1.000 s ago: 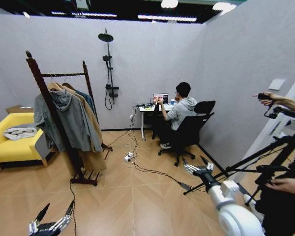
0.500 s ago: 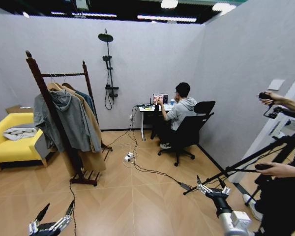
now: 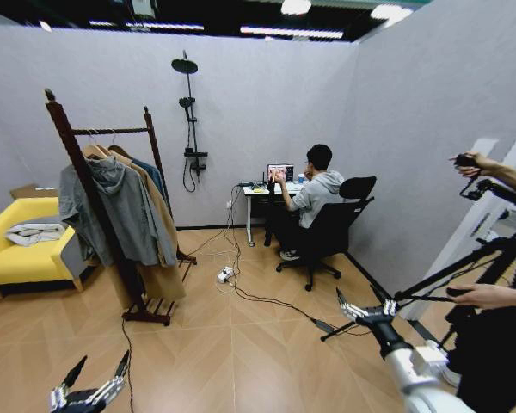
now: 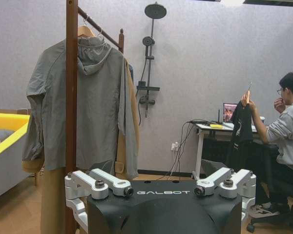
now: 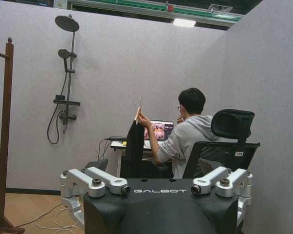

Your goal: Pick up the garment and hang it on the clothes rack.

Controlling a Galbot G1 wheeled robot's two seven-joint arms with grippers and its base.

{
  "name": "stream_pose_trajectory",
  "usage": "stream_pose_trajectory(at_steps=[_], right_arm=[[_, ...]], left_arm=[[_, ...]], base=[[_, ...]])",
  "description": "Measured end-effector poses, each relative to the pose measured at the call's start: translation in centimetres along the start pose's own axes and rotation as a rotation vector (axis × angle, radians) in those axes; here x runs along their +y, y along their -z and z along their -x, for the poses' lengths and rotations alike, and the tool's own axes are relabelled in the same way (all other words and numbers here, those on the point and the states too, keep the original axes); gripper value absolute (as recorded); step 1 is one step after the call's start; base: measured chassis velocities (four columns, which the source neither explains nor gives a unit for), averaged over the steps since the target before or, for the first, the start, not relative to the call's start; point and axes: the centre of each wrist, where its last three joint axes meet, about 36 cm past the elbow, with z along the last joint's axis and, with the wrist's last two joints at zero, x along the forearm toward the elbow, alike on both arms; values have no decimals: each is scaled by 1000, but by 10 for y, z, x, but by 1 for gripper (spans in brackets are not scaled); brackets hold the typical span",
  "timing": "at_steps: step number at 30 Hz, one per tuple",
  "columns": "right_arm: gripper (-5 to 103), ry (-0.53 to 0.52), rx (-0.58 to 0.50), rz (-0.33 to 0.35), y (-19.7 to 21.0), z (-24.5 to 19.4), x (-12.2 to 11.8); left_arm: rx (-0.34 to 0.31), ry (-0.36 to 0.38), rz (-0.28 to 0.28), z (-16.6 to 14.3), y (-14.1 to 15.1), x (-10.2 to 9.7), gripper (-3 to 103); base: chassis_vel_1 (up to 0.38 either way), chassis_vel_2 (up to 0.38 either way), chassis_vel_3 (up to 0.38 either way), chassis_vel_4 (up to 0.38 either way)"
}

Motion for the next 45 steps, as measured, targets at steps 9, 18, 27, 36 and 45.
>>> stream_pose_trajectory(at_steps=[9, 18, 27, 36, 45], right_arm=[[100, 18, 19, 38, 4, -2, 3], [100, 51, -4, 43, 3, -5, 1], [100, 64, -3, 42, -3, -4, 2], [100, 88, 0, 23, -3, -6, 5], [100, 85, 5, 18, -6, -9, 2]], left_arm=[[0, 0, 0, 0, 0, 0, 100], [0, 0, 0, 0, 0, 0, 100], [0, 0, 0, 0, 0, 0, 100], [0, 0, 0, 0, 0, 0, 100], [0, 0, 0, 0, 0, 0, 100]], base=[[0, 0, 0, 0], [-6, 5, 7, -9], [-162, 168, 153, -157], [-267, 274, 267, -275], [-352, 347, 340, -347]])
